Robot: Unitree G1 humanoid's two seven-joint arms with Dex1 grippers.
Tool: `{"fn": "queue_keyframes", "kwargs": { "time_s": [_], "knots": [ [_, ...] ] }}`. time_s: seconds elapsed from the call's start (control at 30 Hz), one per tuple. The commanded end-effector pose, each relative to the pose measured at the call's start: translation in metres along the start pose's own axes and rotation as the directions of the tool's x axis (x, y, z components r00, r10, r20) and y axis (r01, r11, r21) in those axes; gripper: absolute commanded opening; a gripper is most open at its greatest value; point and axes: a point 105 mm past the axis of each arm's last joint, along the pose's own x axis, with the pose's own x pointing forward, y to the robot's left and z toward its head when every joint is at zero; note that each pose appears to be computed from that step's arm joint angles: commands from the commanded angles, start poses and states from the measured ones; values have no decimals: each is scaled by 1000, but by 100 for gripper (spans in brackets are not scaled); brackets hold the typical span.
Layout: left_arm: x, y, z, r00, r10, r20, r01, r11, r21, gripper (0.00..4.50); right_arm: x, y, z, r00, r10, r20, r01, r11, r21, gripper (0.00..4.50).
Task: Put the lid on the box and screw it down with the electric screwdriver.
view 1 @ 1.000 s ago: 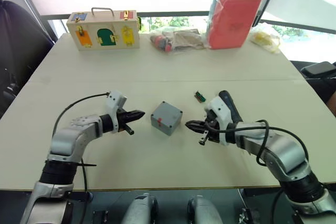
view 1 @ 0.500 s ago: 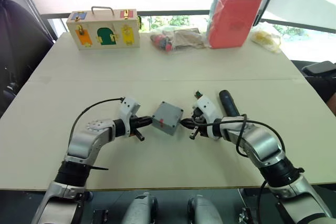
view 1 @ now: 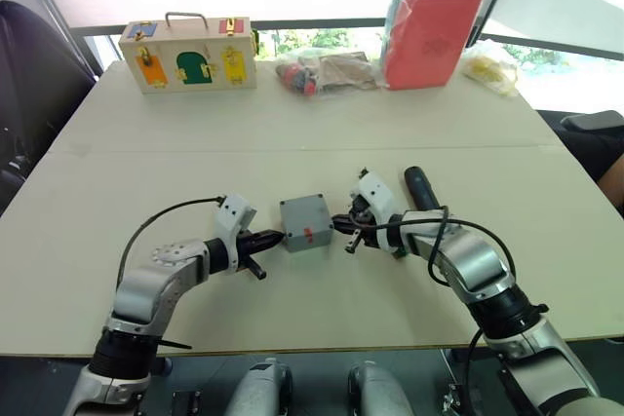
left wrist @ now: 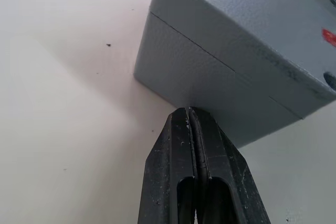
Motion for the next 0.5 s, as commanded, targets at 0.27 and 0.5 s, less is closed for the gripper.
{"fn": "queue_keyframes", "kwargs": {
  "time_s": [0.27,0.5],
  "knots": [
    [-8,0,19,998,13,65,-15,1000,24,0,4,24,30,993,90,81,-85,994,-62,7],
    [-18,11,36,992,55,111,-63,996,63,0,-9,13,33,995,37,89,-33,999,-41,7]
  ]
}}
